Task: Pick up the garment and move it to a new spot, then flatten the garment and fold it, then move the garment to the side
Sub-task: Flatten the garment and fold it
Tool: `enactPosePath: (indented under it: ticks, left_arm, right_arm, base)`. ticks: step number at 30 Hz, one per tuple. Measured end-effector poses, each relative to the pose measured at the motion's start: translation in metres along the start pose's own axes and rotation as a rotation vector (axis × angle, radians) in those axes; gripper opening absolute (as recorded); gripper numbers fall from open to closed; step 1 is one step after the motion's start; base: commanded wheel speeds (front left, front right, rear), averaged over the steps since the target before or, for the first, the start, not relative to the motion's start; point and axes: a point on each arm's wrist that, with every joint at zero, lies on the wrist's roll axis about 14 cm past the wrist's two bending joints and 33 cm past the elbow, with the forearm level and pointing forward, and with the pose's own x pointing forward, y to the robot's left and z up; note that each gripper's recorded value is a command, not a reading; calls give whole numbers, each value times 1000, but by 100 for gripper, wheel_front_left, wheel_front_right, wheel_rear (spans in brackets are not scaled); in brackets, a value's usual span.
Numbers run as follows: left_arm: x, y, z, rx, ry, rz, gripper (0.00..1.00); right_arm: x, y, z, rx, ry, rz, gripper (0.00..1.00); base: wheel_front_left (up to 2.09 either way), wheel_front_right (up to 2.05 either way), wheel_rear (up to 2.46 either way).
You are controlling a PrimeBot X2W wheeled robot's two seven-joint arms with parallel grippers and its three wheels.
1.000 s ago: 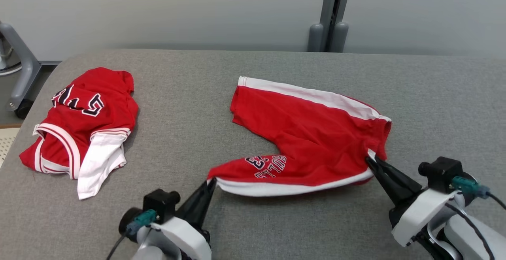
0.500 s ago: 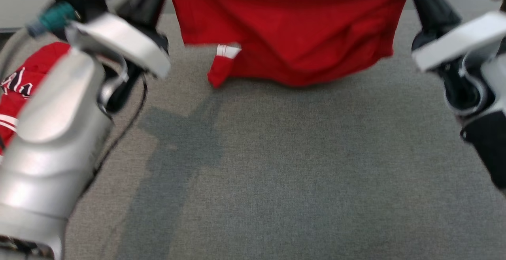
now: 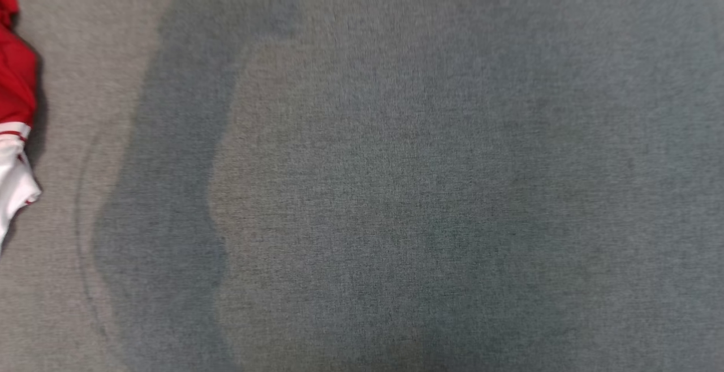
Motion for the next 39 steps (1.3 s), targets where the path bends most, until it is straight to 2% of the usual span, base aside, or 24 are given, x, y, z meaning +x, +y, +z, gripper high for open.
enactPosePath:
  ticks: [8, 13, 17, 25, 26, 32, 39]
  left_arm:
    - [18, 10, -57, -33, 42, 18, 0]
    - [11, 10, -95, -62, 88, 23, 0]
    - [-5, 4, -113, -129, 96, 29, 0]
    - [-69, -23, -126, -227, 136, 16, 0]
    - [-92, -34, -127, -257, 149, 18, 0]
    - [-164, -67, -129, -312, 196, 42, 0]
    - [-229, -93, -130, -383, 249, 105, 0]
  right_arm:
    - [15, -32, -51, -38, 60, -46, 0]
    - [10, -41, -86, -20, 110, -63, 0]
    - [-8, -36, -110, 4, 156, -54, 0]
    - [-82, -19, -137, 43, 264, -17, 0]
    - [-107, -15, -141, 60, 295, -15, 0]
    - [-182, 0, -146, 122, 374, -14, 0]
    - [-250, 18, -151, 157, 444, -11, 0]
  base:
    - [0, 0, 0]
    - [0, 0, 0]
    - [0, 0, 0]
    - [0, 0, 0]
    - [0, 0, 0]
    - [0, 0, 0]
    - [0, 0, 0]
